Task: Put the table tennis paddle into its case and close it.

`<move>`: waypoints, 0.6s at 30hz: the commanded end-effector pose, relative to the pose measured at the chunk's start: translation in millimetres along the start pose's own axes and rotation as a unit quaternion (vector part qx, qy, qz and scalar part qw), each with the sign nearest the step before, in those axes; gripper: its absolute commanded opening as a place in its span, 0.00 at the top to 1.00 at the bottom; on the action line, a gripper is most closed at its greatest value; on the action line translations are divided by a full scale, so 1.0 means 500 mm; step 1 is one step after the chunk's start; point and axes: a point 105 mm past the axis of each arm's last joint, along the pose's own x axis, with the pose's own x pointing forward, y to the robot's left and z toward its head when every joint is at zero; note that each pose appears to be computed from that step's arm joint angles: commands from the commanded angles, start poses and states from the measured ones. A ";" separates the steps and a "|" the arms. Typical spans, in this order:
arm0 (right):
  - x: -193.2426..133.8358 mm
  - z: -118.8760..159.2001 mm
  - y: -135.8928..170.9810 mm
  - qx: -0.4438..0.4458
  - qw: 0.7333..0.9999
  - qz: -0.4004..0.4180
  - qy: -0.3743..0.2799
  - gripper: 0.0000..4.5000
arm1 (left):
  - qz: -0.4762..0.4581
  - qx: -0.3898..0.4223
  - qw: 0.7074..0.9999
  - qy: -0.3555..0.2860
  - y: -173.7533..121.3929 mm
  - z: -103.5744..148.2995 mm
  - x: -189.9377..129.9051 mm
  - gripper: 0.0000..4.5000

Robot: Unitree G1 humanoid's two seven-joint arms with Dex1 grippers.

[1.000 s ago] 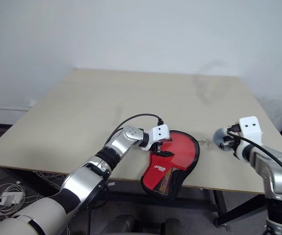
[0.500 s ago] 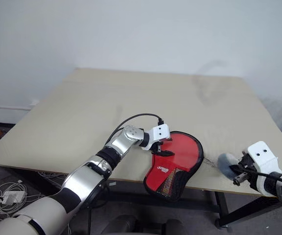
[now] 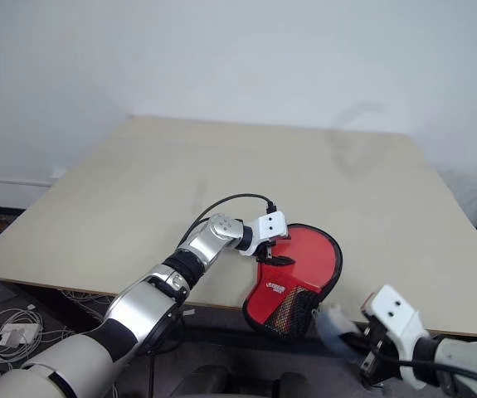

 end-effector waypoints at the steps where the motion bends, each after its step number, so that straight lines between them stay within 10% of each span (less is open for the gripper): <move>1: 0.006 0.009 0.058 -0.021 0.999 0.048 -0.014 0.99 | -0.015 -0.042 0.995 0.089 -0.029 -0.105 -0.005 0.25; 8: -0.006 -0.032 0.141 -0.026 0.992 0.123 0.016 0.99 | -0.010 -0.043 0.995 0.089 -0.025 -0.105 -0.006 0.25; 18: 0.009 0.070 0.122 -0.032 0.987 0.120 -0.098 0.99 | -0.001 -0.037 0.995 0.091 -0.016 -0.101 -0.008 0.25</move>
